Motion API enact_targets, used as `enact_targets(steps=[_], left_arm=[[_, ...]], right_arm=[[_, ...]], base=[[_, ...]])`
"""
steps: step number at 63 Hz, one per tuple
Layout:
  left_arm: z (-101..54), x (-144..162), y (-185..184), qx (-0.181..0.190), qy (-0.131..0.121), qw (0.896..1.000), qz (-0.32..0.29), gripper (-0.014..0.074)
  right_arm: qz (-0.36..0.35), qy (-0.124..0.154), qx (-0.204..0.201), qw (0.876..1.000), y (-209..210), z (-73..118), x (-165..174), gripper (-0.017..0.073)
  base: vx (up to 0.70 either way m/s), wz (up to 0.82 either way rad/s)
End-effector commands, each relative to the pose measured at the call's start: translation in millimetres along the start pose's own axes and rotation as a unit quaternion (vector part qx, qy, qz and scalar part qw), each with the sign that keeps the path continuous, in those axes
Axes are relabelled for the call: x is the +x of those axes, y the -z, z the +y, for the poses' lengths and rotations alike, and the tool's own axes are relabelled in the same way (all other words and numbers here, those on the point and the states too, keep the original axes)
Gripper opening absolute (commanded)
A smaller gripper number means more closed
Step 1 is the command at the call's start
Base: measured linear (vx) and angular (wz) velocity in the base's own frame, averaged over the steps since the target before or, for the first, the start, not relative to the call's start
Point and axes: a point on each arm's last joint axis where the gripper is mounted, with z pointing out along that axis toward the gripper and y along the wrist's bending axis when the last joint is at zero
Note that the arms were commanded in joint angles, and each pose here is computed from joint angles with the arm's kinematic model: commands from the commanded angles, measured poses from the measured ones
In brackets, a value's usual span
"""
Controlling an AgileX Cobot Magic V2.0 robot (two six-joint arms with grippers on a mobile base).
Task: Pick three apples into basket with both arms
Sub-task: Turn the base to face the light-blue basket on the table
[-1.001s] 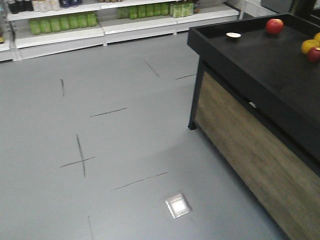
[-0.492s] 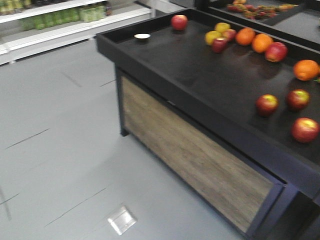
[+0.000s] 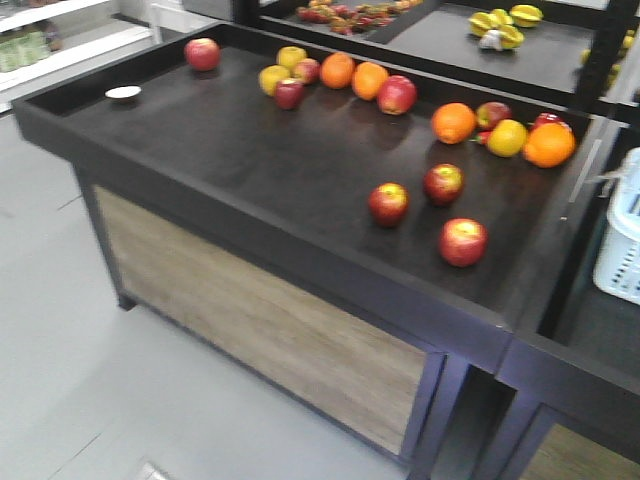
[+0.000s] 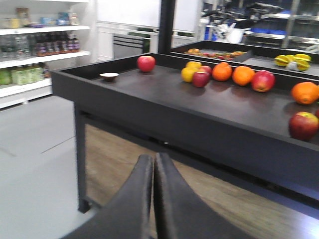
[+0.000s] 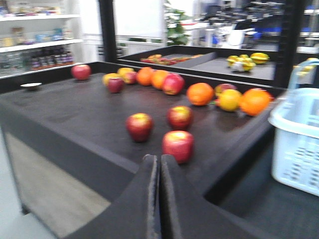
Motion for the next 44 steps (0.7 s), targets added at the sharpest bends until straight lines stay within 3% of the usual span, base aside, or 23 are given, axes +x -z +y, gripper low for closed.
enact_targets(steps=[1,44], left_arm=[[0.2,0.7,-0.1,0.002,0.002,1.000,-0.031,-0.0006],[0.2,0.7,-0.1,0.002,0.002,1.000,-0.031,-0.0006]], right_arm=[[-0.033,0.009,0.000,0.999,0.3,0.0,-2.4,-0.0001],[-0.033,0.009,0.000,0.999,0.3,0.0,-2.4,-0.0001]], base=[[0.10,-0.48],[0.07,-0.46]])
